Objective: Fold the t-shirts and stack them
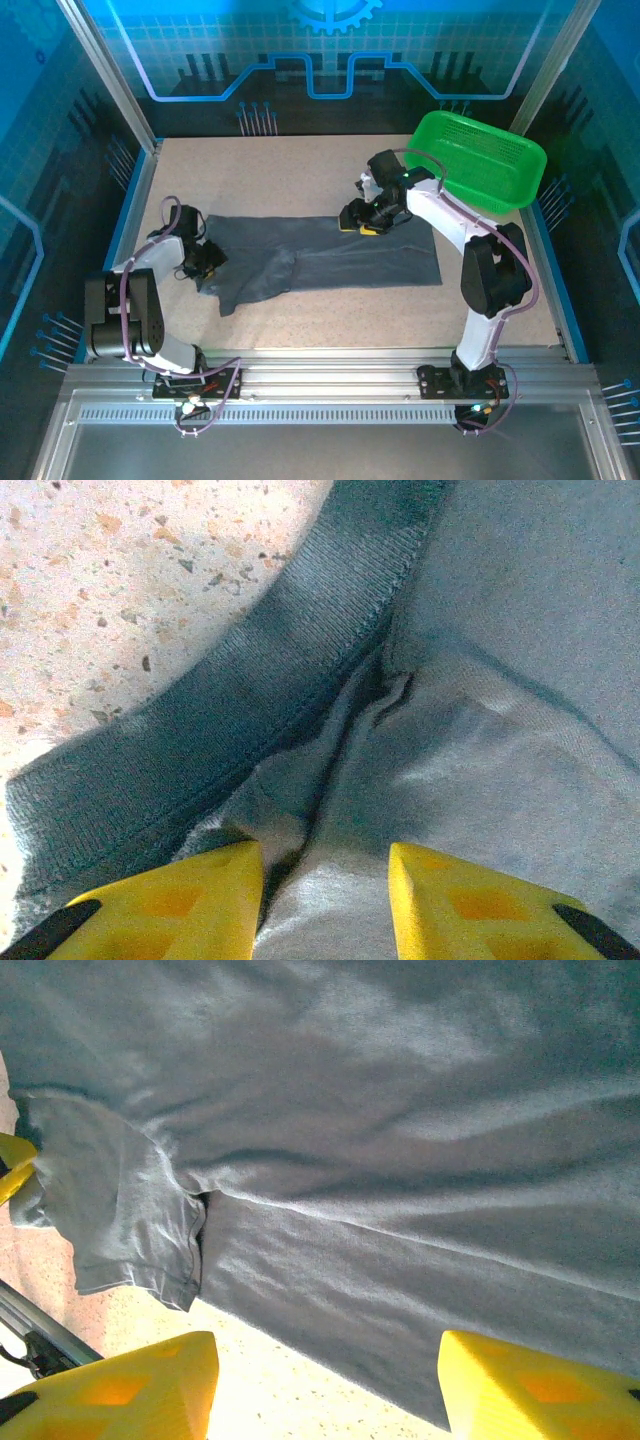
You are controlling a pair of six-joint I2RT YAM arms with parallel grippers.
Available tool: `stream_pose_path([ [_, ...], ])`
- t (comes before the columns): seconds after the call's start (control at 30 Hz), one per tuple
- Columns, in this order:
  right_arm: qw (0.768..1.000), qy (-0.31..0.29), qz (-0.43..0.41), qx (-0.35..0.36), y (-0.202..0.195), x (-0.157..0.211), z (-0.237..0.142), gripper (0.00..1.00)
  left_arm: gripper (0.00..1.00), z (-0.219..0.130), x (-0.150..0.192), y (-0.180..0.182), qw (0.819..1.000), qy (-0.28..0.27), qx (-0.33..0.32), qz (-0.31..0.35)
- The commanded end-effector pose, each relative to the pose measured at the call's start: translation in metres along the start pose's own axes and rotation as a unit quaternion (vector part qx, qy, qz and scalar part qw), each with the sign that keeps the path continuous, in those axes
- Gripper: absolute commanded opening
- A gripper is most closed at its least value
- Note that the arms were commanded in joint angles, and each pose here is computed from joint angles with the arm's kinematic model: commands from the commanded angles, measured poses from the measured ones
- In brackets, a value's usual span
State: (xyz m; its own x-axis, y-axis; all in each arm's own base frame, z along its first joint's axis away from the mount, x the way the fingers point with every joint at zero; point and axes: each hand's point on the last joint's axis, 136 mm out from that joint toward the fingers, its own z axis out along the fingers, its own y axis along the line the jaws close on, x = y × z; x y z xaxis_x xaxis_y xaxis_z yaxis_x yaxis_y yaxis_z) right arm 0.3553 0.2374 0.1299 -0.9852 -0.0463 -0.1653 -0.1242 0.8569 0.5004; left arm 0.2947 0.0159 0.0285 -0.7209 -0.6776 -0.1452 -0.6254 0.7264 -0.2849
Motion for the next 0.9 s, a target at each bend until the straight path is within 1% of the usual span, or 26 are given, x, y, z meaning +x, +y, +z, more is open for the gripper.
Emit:
stream_pose_path([
  [0.0, 1.0, -0.006, -0.011, -0.024, 0.019, 0.003, -0.009, 0.61, 0.39, 0.002, 0.007, 0.012, 1.0, 0.002, -0.016, 0.008],
  [0.2, 1.0, -0.004, -0.013, -0.027, 0.023, 0.001, -0.009, 0.61, 0.39, 0.004, 0.015, 0.004, 1.0, 0.008, 0.021, 0.004],
  [0.33, 1.0, -0.001, -0.014, -0.026, 0.022, 0.0, -0.008, 0.61, 0.33, -0.006, 0.013, -0.003, 0.999, -0.003, 0.037, -0.001],
  [0.43, 1.0, 0.0, -0.014, -0.026, 0.022, 0.001, -0.007, 0.61, 0.27, -0.013, 0.015, -0.007, 0.999, -0.005, 0.052, -0.007],
  [0.5, 1.0, 0.001, -0.012, -0.024, 0.021, 0.001, -0.006, 0.6, 0.21, -0.015, 0.018, -0.008, 0.998, -0.001, 0.058, -0.009],
  [0.57, 1.0, 0.001, -0.011, -0.024, 0.021, 0.001, -0.006, 0.6, 0.15, -0.015, 0.021, -0.007, 0.998, 0.005, 0.056, -0.009],
  [0.73, 1.0, 0.002, -0.009, -0.021, 0.019, 0.0, -0.005, 0.59, 0.05, -0.015, 0.022, -0.008, 0.998, 0.015, 0.053, 0.001],
  [0.8, 1.0, 0.002, -0.01, -0.021, 0.019, 0.001, -0.005, 0.59, 0.05, -0.016, 0.022, -0.006, 0.999, 0.02, 0.045, 0.006],
  [0.83, 1.0, 0.002, -0.009, -0.021, 0.019, 0.001, -0.005, 0.59, 0.1, -0.018, 0.022, -0.002, 0.999, 0.021, 0.028, 0.008],
  [0.87, 1.0, 0.002, -0.008, -0.021, 0.018, 0.001, -0.005, 0.59, 0.2, -0.02, 0.021, 0.004, 1.0, 0.018, 0.01, 0.01],
])
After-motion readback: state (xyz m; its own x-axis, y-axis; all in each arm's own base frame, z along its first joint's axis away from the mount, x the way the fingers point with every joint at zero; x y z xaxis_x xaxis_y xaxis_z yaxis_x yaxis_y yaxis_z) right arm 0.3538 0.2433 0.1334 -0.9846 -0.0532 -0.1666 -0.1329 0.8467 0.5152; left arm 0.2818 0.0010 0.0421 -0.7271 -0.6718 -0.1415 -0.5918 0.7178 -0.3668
